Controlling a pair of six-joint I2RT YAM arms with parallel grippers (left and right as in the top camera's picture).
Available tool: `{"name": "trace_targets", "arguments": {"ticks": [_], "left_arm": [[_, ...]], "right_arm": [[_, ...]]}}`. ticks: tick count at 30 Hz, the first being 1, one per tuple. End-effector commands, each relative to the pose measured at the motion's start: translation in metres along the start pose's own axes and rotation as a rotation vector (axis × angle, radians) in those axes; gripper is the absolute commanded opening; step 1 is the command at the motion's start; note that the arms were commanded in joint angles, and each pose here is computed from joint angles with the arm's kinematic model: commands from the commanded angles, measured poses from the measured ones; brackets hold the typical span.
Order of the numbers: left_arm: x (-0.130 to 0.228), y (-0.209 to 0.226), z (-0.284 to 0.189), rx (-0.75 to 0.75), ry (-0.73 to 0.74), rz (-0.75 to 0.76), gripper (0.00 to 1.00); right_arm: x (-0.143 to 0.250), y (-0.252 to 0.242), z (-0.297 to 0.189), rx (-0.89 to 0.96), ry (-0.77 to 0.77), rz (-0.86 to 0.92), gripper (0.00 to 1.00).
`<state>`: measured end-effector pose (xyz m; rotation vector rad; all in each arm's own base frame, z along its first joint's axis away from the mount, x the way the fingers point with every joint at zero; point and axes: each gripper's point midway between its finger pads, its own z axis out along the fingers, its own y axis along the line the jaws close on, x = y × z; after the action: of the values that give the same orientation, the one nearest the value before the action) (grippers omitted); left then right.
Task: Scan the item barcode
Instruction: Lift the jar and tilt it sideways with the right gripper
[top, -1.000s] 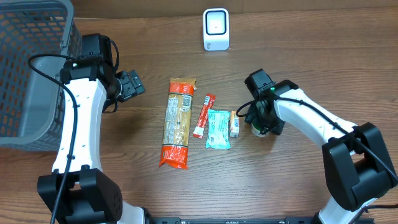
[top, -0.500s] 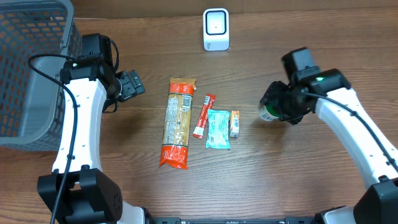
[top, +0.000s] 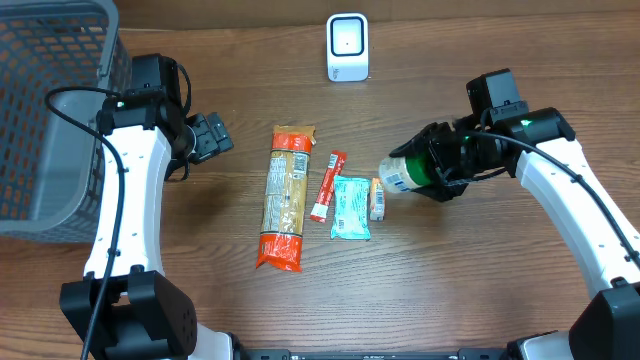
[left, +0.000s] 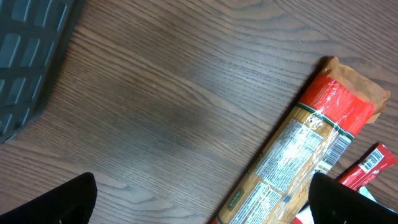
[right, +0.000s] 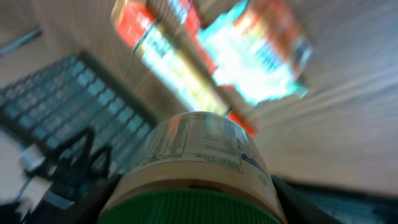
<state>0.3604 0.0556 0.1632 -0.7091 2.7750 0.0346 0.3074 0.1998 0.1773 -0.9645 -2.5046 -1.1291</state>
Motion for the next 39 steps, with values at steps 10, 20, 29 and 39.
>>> {"name": "trace_targets", "arguments": {"ticks": [10,20,29,39], "left_arm": [[-0.006,-0.001,-0.009,0.003,-0.032,0.011,0.99],[-0.006,-0.001,-0.009,0.003,-0.033,0.011,1.00],[-0.006,-0.001,-0.009,0.003,-0.033,0.011,1.00],[-0.006,-0.001,-0.009,0.003,-0.033,0.011,1.00]], "right_arm": [[0.047,0.030,-0.014,-0.150,0.261,-0.005,0.04],[0.068,0.038,-0.022,-0.203,0.389,0.005,0.03],[0.073,0.040,-0.025,-0.217,0.419,0.006,0.04],[0.073,0.040,-0.025,-0.217,0.419,0.006,0.03]]}}
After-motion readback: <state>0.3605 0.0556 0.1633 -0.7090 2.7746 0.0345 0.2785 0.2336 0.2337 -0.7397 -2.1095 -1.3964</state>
